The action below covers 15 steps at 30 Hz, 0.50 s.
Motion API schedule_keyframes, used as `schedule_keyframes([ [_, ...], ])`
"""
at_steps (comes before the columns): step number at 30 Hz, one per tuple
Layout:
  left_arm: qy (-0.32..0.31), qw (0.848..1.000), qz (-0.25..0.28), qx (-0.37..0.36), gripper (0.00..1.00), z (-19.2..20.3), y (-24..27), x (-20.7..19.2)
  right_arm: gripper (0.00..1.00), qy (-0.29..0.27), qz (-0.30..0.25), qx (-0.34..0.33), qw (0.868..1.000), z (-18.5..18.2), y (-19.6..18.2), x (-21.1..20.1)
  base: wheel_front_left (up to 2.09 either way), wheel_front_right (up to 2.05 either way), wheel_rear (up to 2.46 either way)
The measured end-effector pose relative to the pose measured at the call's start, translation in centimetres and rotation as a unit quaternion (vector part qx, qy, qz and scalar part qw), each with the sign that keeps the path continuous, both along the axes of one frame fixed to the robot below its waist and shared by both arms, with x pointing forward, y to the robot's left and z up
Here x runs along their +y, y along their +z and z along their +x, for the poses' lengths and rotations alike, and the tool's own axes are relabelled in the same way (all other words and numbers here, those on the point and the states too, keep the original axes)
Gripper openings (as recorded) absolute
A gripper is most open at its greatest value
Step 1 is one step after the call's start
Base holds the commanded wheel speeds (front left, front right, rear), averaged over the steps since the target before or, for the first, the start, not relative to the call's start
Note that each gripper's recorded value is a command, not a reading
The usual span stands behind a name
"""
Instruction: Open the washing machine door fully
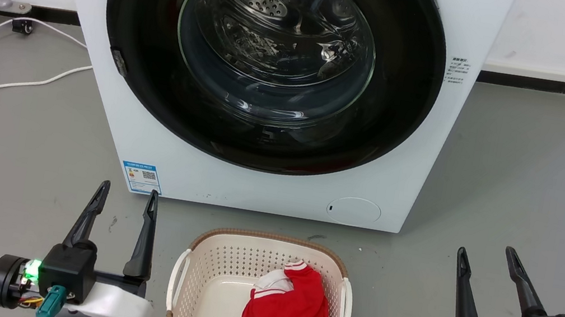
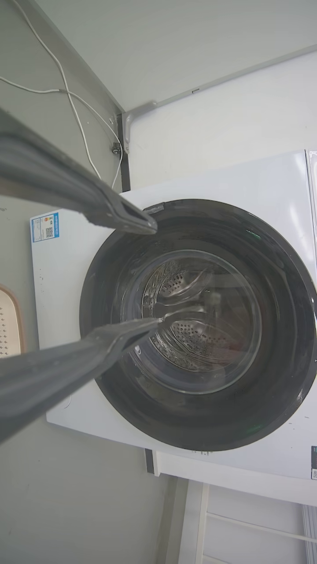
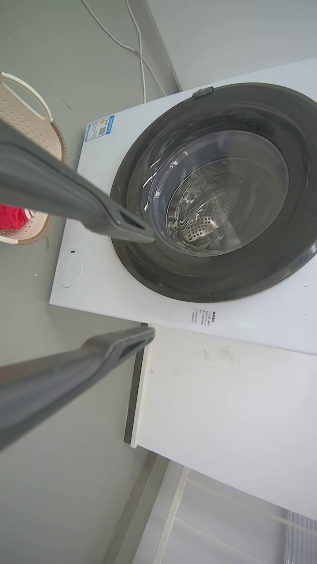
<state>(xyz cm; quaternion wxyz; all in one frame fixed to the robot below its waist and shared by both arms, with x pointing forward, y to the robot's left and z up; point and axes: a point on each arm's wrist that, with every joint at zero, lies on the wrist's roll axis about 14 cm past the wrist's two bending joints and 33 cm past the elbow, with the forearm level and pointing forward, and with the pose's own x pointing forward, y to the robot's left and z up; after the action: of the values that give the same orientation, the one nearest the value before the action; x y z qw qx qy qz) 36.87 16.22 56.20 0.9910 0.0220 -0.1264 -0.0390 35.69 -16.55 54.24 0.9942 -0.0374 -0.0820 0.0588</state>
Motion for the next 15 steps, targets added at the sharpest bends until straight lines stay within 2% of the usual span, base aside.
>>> schedule_keyframes([
  [7, 0.002, 1.0, -0.006, 0.005, 1.0, 0.03, -0.3, 0.16, 1.0, -0.001, 0.003, 0.002, 1.0, 0.02, -0.08, -0.07, 0.0, 0.0, 0.0],
  [8, 0.003, 1.0, -0.006, 0.005, 1.0, 0.03, -0.32, 0.18, 0.82, -0.001, 0.007, 0.003, 1.0, 0.03, -0.12, -0.09, 0.0, 0.0, 0.0],
  [9, 0.004, 1.0, -0.006, 0.005, 1.0, 0.04, -0.32, 0.22, 0.3, -0.001, 0.01, 0.003, 1.0, 0.04, -0.14, -0.12, 0.0, 0.0, 0.0],
  [10, 0.003, 1.0, -0.007, 0.005, 1.0, 0.03, -0.33, 0.22, 0.0, -0.001, 0.011, 0.004, 1.0, 0.04, -0.16, -0.11, 0.0, 0.0, 0.0],
  [15, 0.004, 1.0, -0.008, 0.006, 1.0, 0.04, -0.37, 0.28, 0.0, -0.001, 0.018, 0.007, 1.0, 0.06, -0.3, -0.11, 0.0, 0.0, 0.0],
])
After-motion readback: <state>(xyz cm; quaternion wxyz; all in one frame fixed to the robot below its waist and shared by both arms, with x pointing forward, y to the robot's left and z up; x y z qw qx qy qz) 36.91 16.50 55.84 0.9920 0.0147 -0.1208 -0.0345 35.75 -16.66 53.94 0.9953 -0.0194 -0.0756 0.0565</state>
